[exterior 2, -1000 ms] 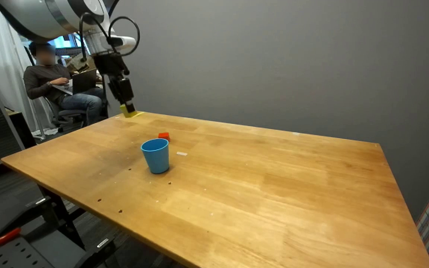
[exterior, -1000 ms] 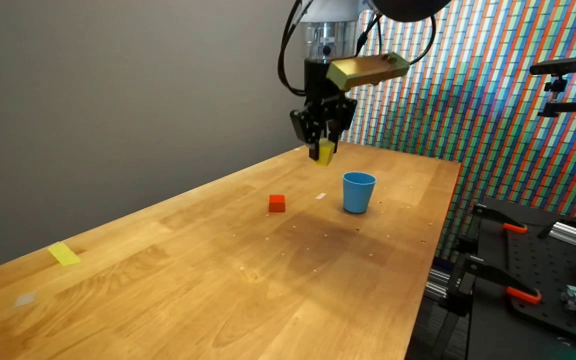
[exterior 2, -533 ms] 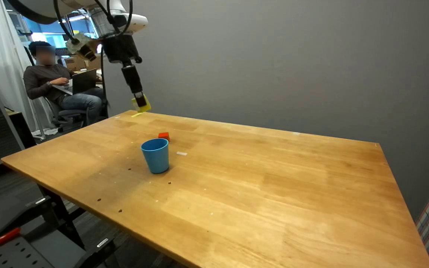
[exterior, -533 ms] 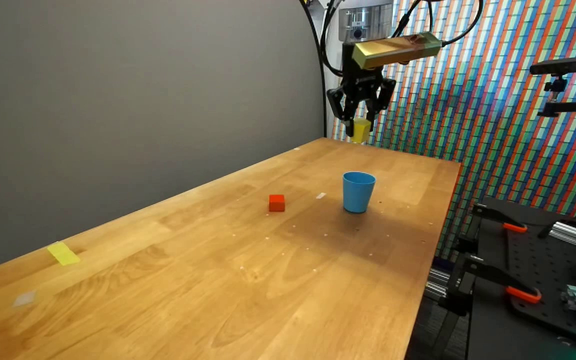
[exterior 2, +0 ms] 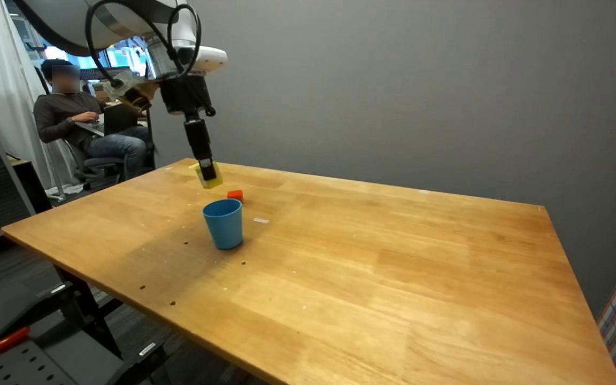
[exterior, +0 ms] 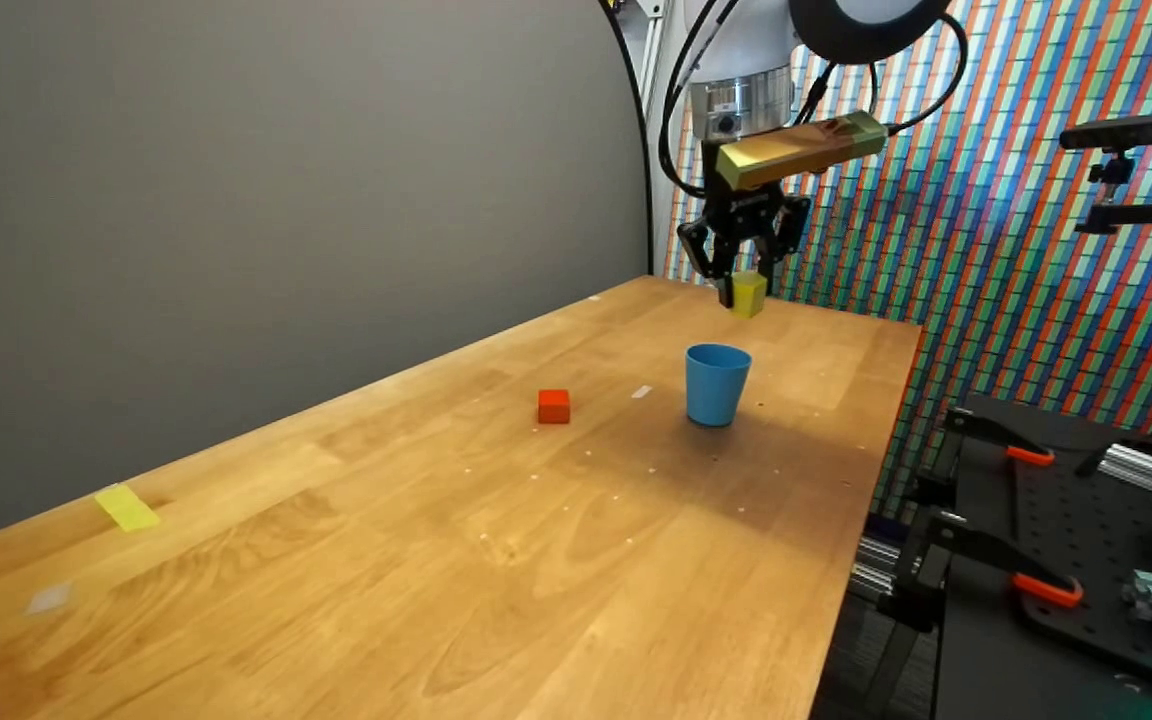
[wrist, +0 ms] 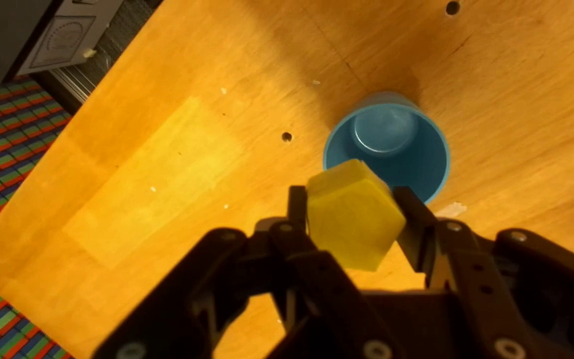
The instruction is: Put the yellow cube inside the blue cup
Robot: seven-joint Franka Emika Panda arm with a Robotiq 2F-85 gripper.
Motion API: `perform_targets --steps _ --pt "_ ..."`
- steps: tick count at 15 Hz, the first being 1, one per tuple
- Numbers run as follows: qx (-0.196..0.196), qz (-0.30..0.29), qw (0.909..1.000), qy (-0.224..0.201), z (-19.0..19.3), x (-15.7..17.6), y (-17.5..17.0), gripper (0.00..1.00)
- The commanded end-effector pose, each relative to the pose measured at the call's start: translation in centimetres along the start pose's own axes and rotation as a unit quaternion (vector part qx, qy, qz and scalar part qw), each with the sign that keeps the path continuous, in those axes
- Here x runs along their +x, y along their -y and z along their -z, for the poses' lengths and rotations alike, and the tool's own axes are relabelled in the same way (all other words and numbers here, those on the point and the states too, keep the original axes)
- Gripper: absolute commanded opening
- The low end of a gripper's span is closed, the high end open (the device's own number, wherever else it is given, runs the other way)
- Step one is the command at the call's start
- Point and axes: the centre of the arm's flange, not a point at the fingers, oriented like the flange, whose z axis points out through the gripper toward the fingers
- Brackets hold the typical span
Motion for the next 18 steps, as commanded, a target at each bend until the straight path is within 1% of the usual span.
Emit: perform_targets --steps 1,9,10,11,13,14,15,17,18 --pt "0.001 -0.004 0.9999 0.012 -1.2 0.8 0.6 0.22" --pt "0.001 0.010 0.9998 0.015 -2.7 1.9 2.7 0.23" --pt "0.006 0.009 0.9998 0.016 -2.7 2.1 2.7 0.71" --pt "0.004 0.007 0.9998 0.019 -2.6 2.2 2.7 0.73" --pt "0.013 0.010 0.9993 0.032 -2.1 1.9 2.8 0.85" --pt "0.022 0.014 0.9987 0.044 -1.5 1.6 2.7 0.94" --pt "0.032 0.020 0.9977 0.056 -0.9 1.2 2.7 0.99" --pt "0.053 0.044 0.9939 0.086 1.3 -0.4 2.4 1.00" --pt "0.065 0.065 0.9901 0.106 2.8 -1.2 2.1 1.00"
